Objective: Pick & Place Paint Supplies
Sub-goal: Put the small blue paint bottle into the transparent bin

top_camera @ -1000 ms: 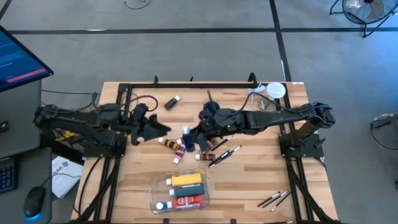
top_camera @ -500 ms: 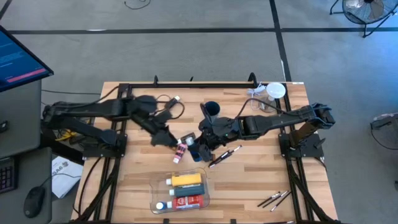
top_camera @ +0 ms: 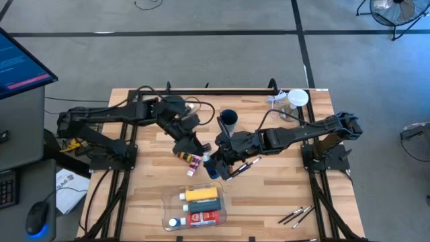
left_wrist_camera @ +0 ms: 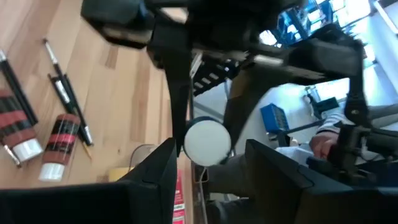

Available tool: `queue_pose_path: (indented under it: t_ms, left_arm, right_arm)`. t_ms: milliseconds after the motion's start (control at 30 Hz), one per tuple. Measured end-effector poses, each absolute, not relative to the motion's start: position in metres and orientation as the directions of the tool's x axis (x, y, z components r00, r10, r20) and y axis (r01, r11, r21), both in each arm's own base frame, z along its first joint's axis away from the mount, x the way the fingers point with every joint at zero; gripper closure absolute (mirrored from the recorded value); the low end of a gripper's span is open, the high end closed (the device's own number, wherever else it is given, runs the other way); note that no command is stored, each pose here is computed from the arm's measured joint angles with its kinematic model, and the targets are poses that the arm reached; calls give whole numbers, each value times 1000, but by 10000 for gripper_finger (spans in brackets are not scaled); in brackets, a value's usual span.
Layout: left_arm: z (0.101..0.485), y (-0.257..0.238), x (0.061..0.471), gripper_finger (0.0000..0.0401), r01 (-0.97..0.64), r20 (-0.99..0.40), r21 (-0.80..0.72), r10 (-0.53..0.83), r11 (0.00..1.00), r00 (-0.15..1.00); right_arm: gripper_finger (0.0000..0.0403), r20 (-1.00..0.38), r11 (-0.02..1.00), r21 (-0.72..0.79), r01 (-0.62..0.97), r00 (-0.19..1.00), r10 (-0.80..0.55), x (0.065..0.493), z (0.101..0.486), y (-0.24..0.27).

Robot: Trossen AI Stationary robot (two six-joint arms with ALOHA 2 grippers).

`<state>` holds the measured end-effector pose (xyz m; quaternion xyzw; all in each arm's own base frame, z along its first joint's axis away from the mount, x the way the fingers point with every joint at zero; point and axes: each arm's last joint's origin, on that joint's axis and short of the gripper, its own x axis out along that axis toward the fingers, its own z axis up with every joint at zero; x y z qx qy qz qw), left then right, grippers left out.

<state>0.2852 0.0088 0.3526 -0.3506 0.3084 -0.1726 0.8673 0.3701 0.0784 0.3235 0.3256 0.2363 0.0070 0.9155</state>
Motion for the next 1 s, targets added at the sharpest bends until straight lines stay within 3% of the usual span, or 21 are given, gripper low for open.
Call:
queue_pose_path:
  t_ms: [1000]
  left_arm:
    - [348,2,294,252,137,-404,-682,-525,719,749]
  right_arm:
    - [278,-433,786,596,165,890,141,372,323,68]
